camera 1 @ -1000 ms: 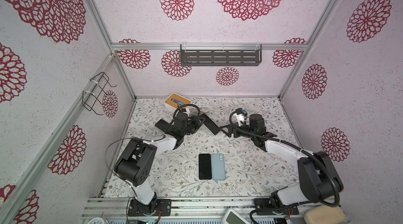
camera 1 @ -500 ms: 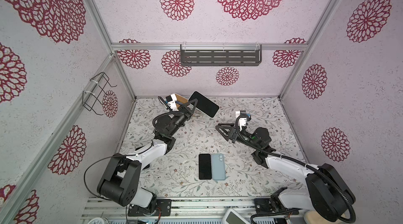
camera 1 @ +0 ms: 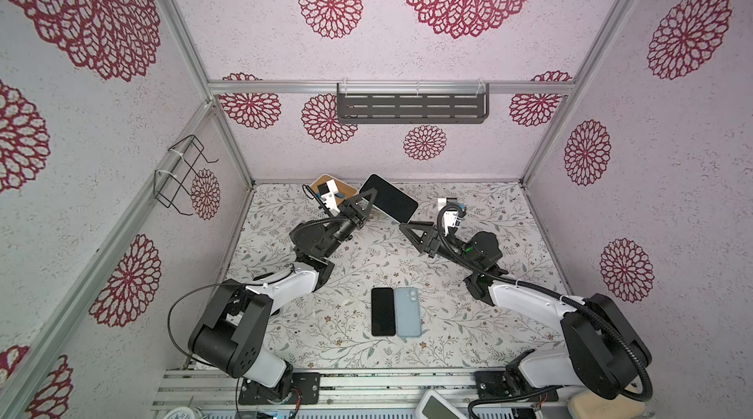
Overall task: Take the phone out of the phone case
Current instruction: Remove the phone case from the phone.
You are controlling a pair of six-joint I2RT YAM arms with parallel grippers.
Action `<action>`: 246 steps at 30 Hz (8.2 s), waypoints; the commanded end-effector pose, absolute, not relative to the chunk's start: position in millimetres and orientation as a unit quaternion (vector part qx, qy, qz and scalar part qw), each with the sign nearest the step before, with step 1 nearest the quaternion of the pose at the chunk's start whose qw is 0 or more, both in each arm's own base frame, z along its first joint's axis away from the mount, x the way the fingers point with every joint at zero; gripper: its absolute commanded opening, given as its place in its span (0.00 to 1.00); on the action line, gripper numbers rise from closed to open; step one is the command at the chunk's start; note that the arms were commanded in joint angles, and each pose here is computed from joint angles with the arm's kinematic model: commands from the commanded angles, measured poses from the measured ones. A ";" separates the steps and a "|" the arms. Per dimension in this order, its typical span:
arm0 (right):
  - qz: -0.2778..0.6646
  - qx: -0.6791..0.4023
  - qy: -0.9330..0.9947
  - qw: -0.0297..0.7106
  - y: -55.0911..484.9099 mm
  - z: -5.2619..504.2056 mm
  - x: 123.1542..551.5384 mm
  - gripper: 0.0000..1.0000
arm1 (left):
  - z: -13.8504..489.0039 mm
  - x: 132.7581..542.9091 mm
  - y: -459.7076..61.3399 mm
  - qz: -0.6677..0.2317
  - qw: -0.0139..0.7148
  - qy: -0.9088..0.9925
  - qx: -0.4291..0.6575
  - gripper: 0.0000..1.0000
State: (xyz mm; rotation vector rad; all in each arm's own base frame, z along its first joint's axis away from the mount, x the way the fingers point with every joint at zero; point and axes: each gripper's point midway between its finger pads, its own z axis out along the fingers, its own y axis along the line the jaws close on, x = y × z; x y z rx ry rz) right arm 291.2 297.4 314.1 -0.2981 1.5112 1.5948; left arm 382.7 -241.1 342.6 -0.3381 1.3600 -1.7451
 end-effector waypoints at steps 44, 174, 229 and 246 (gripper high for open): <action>0.400 -0.272 0.612 0.626 282.5 323.3 286.5 0.14 | 313.0 385.0 -267.7 -0.641 0.322 0.661 -0.219 0.00; 0.407 -0.249 0.653 0.588 266.9 273.6 298.3 0.35 | 326.7 381.2 -291.5 -0.641 0.328 0.668 -0.188 0.00; 0.456 -0.210 0.633 0.589 249.7 291.8 298.8 0.48 | 346.8 369.1 -293.0 -0.674 0.330 0.638 -0.173 0.00; 0.359 -0.170 0.689 0.606 238.8 268.8 339.0 0.44 | 375.6 344.2 -318.0 -0.702 0.304 0.627 -0.147 0.00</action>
